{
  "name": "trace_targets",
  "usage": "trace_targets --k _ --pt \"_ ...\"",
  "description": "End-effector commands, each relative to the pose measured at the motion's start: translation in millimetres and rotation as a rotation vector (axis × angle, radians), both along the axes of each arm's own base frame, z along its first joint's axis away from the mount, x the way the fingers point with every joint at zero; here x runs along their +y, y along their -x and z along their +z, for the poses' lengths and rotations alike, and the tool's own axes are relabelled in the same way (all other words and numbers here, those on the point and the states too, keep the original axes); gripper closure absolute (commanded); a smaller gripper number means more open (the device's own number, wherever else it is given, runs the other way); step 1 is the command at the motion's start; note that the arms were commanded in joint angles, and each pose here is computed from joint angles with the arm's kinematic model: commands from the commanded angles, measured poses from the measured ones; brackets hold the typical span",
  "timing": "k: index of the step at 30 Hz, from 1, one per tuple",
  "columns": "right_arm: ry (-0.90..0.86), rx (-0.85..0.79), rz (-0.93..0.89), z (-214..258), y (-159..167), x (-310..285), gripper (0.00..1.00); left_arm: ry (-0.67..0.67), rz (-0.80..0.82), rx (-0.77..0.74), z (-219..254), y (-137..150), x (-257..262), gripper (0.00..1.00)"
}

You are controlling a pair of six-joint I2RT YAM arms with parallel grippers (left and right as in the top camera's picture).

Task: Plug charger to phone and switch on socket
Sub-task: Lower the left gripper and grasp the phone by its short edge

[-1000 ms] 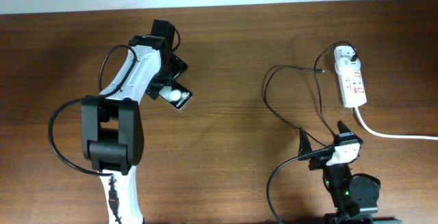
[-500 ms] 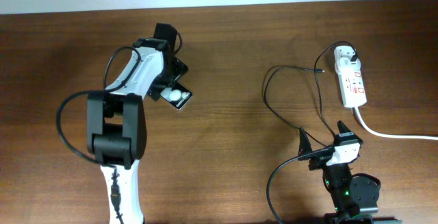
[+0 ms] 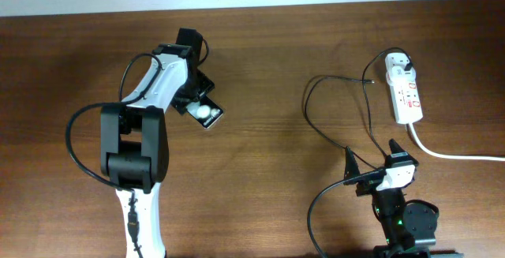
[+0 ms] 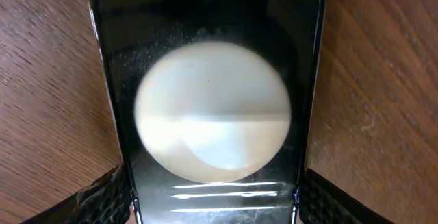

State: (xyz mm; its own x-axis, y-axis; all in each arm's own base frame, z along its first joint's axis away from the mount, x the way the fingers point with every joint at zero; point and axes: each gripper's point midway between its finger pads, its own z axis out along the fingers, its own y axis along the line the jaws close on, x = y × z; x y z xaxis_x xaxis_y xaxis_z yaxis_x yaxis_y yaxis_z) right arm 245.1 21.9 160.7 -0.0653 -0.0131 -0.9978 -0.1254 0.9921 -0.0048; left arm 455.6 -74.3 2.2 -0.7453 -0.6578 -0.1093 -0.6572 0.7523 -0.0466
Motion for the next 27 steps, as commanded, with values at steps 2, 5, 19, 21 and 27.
trace_targets --k 2,5,19,21,27 --pt "0.006 0.002 -0.001 -2.6 -0.1 -0.8 0.01 0.026 -0.03 0.077 1.7 11.0 2.4 0.37" --pt "0.006 0.002 -0.002 -2.6 -0.1 -0.9 0.01 0.031 -0.071 0.012 42.8 4.9 3.2 0.35" --pt "0.006 0.002 -0.002 -2.6 -0.1 -0.9 0.01 0.061 -0.084 -0.071 203.1 96.5 14.3 0.34" --pt "0.006 0.002 -0.001 -2.6 -0.1 -0.7 0.02 0.11 -0.164 -0.045 202.0 102.8 4.3 0.34" --pt "0.006 0.002 -0.001 -2.6 -0.1 -0.8 0.01 0.149 -0.217 0.055 195.0 126.5 -0.9 0.33"
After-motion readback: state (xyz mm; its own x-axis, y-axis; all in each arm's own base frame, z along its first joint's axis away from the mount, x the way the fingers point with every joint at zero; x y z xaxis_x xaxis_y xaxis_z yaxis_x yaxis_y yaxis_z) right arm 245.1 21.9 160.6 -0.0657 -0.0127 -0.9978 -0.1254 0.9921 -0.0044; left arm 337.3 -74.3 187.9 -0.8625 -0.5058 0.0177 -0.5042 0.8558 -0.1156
